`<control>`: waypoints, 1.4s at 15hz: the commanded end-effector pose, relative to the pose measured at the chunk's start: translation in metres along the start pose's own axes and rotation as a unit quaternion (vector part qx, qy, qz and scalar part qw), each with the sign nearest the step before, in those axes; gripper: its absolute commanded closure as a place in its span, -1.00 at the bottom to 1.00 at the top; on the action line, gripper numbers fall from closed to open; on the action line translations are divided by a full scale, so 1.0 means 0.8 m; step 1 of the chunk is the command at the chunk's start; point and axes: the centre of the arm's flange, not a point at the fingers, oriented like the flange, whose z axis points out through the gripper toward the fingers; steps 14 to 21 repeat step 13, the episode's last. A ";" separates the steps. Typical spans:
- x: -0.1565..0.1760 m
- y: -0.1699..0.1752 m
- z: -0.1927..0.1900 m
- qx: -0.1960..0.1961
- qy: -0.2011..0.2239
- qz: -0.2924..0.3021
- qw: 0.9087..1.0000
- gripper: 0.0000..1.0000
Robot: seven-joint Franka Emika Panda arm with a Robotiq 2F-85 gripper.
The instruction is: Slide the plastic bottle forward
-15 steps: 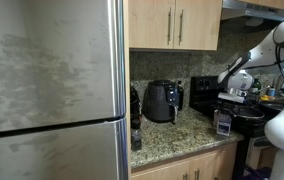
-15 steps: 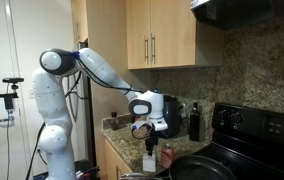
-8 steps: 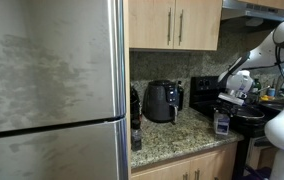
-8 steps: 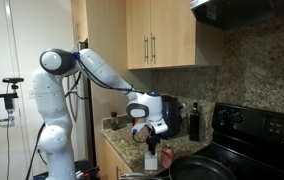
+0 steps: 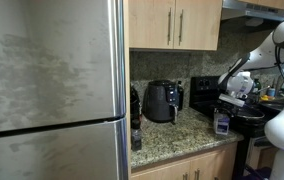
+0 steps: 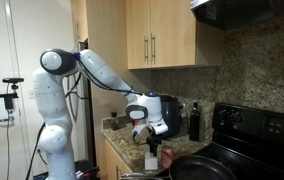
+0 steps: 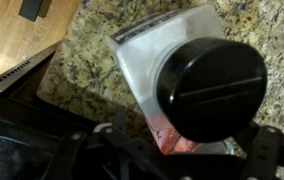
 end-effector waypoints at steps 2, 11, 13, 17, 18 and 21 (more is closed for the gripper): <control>0.002 0.003 0.009 0.051 0.035 0.040 0.997 -1.00; -0.041 -0.032 -0.236 0.122 0.122 0.215 0.961 -1.00; -0.026 -0.033 -0.204 0.123 0.125 0.198 0.964 -1.00; -0.026 -0.033 -0.204 0.123 0.125 0.198 0.964 -1.00; -0.026 -0.033 -0.204 0.123 0.125 0.198 0.964 -1.00; -0.026 -0.033 -0.204 0.123 0.125 0.198 0.964 -1.00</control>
